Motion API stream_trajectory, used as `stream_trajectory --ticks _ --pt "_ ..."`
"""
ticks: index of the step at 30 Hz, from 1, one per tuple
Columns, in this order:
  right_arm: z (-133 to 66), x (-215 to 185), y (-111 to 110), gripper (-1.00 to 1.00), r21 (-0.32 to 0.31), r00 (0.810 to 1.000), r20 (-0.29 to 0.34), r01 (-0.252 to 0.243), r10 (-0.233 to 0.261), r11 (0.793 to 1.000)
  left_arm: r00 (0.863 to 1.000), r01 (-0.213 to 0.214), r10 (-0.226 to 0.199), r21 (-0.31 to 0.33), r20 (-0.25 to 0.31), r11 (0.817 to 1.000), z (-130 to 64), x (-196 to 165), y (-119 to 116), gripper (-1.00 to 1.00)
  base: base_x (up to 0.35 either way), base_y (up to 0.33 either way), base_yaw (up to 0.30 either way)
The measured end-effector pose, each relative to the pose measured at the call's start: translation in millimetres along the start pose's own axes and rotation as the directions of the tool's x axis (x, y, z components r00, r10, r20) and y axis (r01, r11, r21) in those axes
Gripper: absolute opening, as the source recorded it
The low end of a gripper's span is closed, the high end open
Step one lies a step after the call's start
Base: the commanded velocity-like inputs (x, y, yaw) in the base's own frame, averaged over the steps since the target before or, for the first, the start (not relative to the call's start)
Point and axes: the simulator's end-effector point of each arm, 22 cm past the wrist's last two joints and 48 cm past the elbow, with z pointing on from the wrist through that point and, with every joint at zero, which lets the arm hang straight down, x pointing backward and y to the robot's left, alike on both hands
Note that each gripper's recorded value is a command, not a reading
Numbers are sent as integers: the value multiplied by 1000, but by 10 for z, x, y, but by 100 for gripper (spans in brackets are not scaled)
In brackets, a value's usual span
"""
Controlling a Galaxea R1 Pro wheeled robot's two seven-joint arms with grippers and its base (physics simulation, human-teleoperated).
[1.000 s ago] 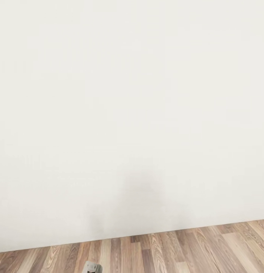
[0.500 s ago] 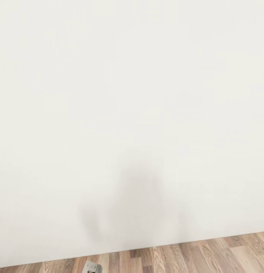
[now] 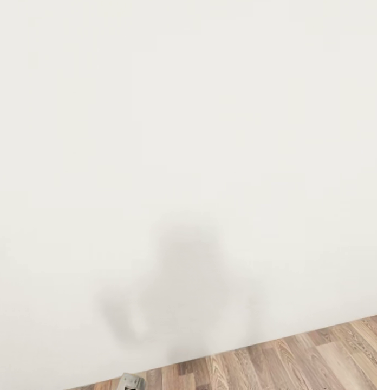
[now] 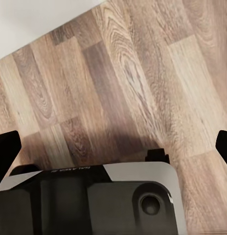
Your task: In the bedroom, move the book from the bed onto either nightstand, and place the two sandals side by side next to the bed.
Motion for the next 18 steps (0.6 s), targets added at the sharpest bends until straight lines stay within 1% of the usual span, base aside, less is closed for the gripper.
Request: stream_trajectory --ticks 18 --pt "14 52 -16 100 3 1000 -13 -2 2 1000 1000 7 -7 1 -11 1000 17 55 4 100 0 0 -258"
